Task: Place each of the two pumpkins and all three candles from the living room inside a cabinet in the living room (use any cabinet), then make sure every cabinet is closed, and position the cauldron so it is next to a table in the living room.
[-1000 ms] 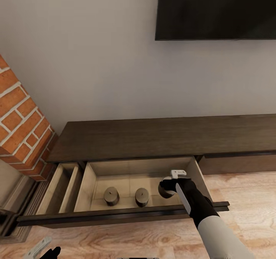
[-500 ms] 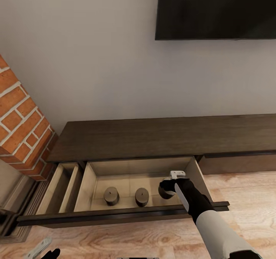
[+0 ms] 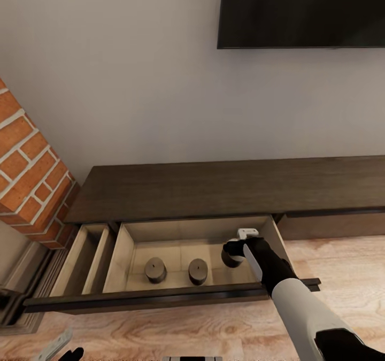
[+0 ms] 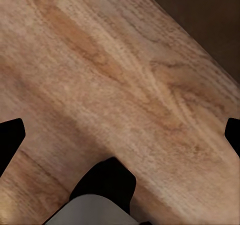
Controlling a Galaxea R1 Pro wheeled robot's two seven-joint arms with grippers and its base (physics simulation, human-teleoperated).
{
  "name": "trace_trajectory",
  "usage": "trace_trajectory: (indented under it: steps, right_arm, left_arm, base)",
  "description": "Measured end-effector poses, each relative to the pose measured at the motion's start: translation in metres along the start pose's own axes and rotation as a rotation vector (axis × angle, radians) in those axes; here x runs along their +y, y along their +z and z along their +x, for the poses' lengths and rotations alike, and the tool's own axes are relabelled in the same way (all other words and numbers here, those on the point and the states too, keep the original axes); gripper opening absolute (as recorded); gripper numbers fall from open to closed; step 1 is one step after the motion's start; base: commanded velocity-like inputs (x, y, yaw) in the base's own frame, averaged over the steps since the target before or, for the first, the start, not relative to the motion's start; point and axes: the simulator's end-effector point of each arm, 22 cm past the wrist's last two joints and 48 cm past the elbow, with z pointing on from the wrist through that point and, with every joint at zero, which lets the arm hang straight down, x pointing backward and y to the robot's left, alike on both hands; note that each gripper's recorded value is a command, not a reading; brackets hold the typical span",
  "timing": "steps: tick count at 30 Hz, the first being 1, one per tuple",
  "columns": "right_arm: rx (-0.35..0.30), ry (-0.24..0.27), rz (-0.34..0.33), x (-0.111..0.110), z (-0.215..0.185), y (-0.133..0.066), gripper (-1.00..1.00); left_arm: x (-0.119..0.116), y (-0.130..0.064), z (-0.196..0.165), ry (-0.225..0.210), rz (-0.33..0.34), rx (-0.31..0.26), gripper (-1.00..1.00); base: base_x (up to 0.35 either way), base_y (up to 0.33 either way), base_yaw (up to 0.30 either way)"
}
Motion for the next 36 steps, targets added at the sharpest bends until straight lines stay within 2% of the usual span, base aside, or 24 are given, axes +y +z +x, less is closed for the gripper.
trace_trajectory:
  steps: [6, 13, 17, 21, 36]
  right_arm:
    - [0.072, 0.001, 0.014, -0.007, 0.008, 0.013, -1.00]
    - [0.109, 0.003, 0.014, -0.007, 0.020, 0.021, -1.00]
    - [0.103, 0.003, 0.014, -0.007, 0.021, 0.024, -1.00]
    - [0.066, 0.006, 0.015, -0.007, 0.015, 0.028, -1.00]
    - [0.067, 0.007, 0.018, -0.009, 0.034, 0.044, -1.00]
  left_arm:
    - [0.002, 0.002, 0.003, 0.003, -0.007, 0.007, 1.00]
    - [0.007, 0.005, 0.008, 0.006, -0.021, 0.020, 1.00]
    - [0.010, 0.006, 0.010, 0.007, -0.028, 0.026, 1.00]
    - [0.011, 0.008, 0.012, 0.008, -0.033, 0.031, 1.00]
    - [0.017, 0.012, 0.019, 0.014, -0.052, 0.050, 1.00]
  base:
    - [0.000, 0.000, 0.000]
    - [0.000, 0.000, 0.000]
    - [0.000, 0.000, 0.000]
    - [0.000, 0.000, 0.000]
    - [0.000, 0.000, 0.000]
